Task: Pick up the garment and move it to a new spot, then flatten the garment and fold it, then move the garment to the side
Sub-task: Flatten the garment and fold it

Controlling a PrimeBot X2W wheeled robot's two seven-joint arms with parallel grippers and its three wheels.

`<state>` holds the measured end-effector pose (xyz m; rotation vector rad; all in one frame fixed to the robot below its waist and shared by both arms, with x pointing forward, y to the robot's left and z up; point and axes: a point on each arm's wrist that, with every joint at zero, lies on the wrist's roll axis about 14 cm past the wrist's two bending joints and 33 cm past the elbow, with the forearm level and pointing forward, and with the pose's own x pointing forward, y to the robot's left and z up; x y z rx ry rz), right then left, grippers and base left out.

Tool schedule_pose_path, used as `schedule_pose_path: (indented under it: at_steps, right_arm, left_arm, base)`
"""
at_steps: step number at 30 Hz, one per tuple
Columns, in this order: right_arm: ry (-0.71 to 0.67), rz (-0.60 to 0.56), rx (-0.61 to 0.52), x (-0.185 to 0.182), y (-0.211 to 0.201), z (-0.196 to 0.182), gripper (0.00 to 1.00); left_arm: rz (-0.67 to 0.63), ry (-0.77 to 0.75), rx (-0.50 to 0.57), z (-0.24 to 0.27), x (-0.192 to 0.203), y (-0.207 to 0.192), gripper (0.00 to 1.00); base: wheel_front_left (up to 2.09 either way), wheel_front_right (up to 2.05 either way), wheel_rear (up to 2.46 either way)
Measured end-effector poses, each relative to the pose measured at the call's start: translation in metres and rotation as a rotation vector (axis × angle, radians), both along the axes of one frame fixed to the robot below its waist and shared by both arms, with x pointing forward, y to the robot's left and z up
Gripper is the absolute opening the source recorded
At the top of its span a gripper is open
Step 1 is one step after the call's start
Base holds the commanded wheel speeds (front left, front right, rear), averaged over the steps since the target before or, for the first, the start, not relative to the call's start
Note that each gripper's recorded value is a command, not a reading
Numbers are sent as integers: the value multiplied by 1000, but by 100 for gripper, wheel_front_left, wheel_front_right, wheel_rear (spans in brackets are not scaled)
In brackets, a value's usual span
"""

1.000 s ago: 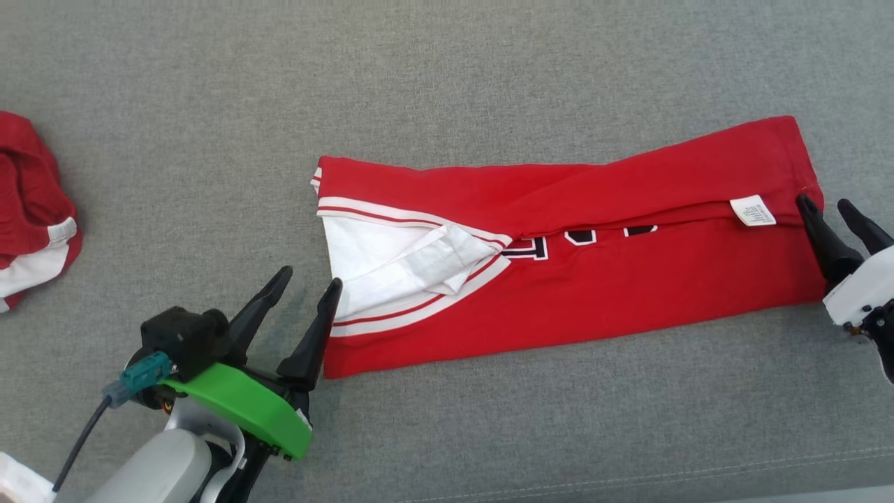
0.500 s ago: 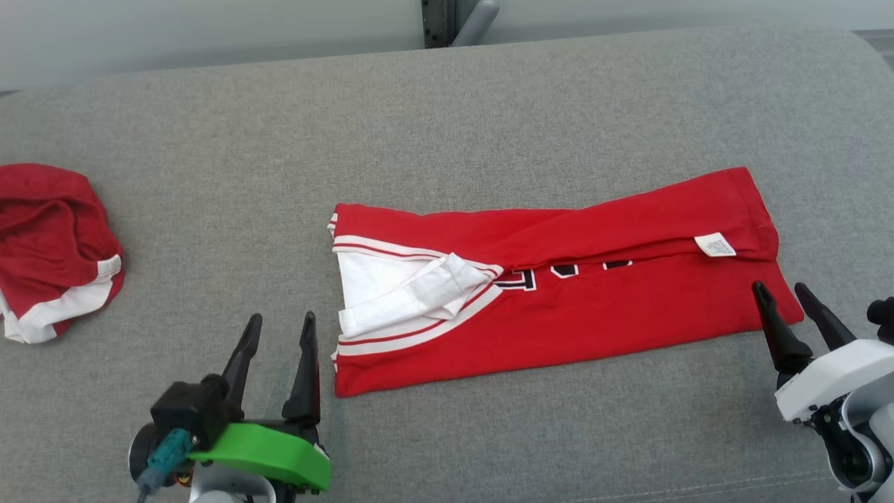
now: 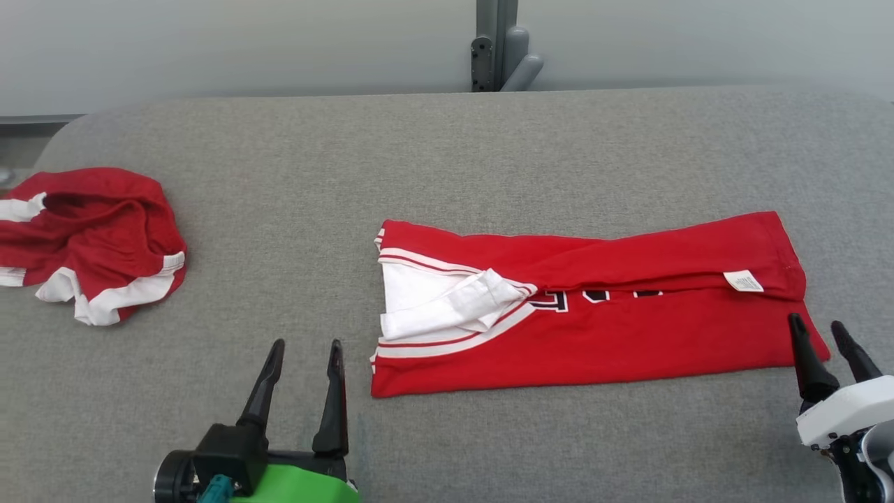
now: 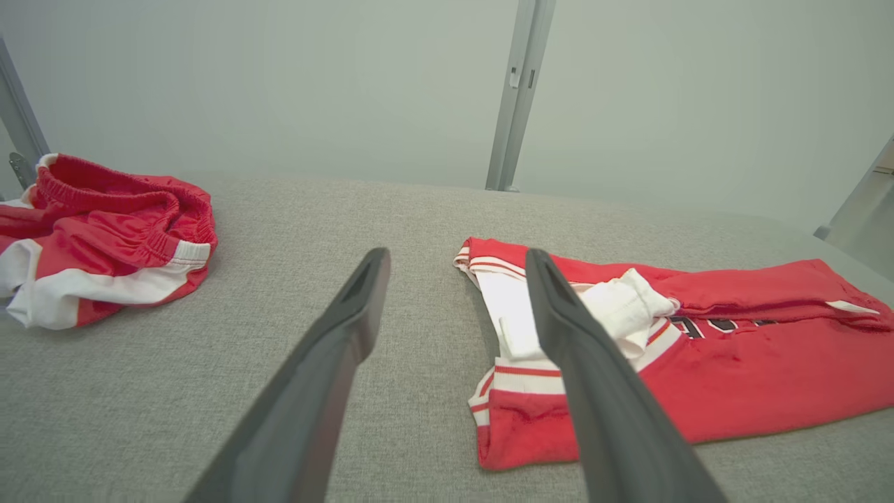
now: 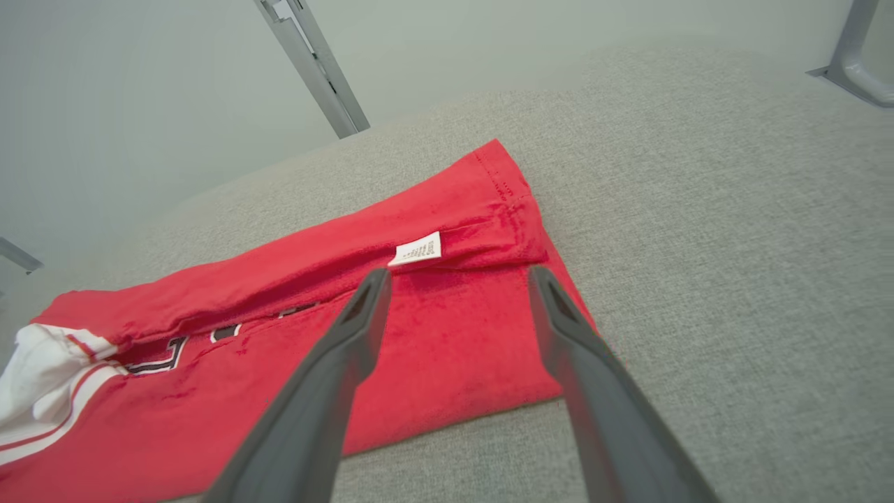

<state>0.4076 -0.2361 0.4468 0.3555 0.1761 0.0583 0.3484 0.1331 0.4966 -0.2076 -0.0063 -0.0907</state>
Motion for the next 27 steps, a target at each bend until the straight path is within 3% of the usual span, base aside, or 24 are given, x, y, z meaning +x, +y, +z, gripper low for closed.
schedule_pose_path:
  at_steps: [9,20,27]
  right_arm:
    - [67,-39,-16,23,-13,-15,100]
    - [254,-80,-8,59,-33,-44,100]
    - [382,-59,4,60,-23,-72,100]
  left_arm:
    - [44,-6,19,-3,-15,4,100]
    - [27,49,47,-22,-12,1,100]
    - [32,61,53,-27,-5,5,100]
  base:
    - [0,0,0]
    - [0,0,0]
    - [0,0,0]
